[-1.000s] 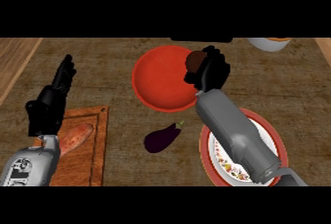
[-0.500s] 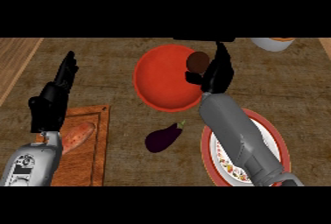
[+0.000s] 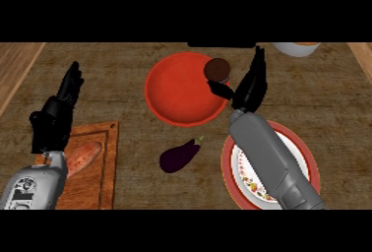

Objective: Pick the cupcake from the plate and place it in the bowl

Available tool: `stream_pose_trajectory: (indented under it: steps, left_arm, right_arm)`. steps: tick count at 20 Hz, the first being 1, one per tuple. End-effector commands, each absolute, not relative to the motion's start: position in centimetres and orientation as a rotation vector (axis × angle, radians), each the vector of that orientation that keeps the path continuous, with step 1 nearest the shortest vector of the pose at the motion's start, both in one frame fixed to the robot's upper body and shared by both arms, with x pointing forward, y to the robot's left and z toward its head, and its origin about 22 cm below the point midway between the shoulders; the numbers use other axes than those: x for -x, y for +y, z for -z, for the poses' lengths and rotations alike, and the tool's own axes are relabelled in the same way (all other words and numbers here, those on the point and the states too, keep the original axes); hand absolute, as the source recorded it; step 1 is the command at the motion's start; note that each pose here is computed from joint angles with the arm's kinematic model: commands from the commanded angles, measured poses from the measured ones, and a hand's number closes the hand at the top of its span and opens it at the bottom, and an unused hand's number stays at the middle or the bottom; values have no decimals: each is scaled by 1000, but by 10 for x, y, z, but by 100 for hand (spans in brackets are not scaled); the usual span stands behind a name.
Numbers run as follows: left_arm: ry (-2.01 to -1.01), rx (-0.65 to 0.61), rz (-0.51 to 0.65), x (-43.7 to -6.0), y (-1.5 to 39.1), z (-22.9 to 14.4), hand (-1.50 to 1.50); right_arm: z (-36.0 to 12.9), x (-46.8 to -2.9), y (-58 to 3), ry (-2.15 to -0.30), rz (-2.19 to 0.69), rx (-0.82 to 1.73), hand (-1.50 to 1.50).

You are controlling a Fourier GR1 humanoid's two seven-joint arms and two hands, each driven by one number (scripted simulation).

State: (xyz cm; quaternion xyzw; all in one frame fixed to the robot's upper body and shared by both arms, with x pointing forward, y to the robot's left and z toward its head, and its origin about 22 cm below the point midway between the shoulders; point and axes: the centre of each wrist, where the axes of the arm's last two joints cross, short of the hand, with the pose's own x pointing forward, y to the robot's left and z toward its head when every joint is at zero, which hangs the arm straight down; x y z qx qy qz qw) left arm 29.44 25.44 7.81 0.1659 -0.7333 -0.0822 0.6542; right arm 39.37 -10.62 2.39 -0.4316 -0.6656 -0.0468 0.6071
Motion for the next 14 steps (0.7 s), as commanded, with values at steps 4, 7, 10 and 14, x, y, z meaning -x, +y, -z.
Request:
stream_pose_trajectory:
  steps: [4,7,10,14]
  left_arm:
    - [-1644,-379,167,-288,265,-86,0]
    - [-1645,-370,172,-287,264,-71,0]
    - [-1666,-411,164,-274,251,-73,0]
    - [-1644,-396,156,-276,271,-64,0]
  right_arm:
    - [-14,-345,-110,-1625,210,845,-150]
    - [-10,-314,-122,-1653,216,765,-150]
    - [-4,-274,-113,-1675,173,700,-150]
    - [-3,-237,-135,-1707,141,674,-150]
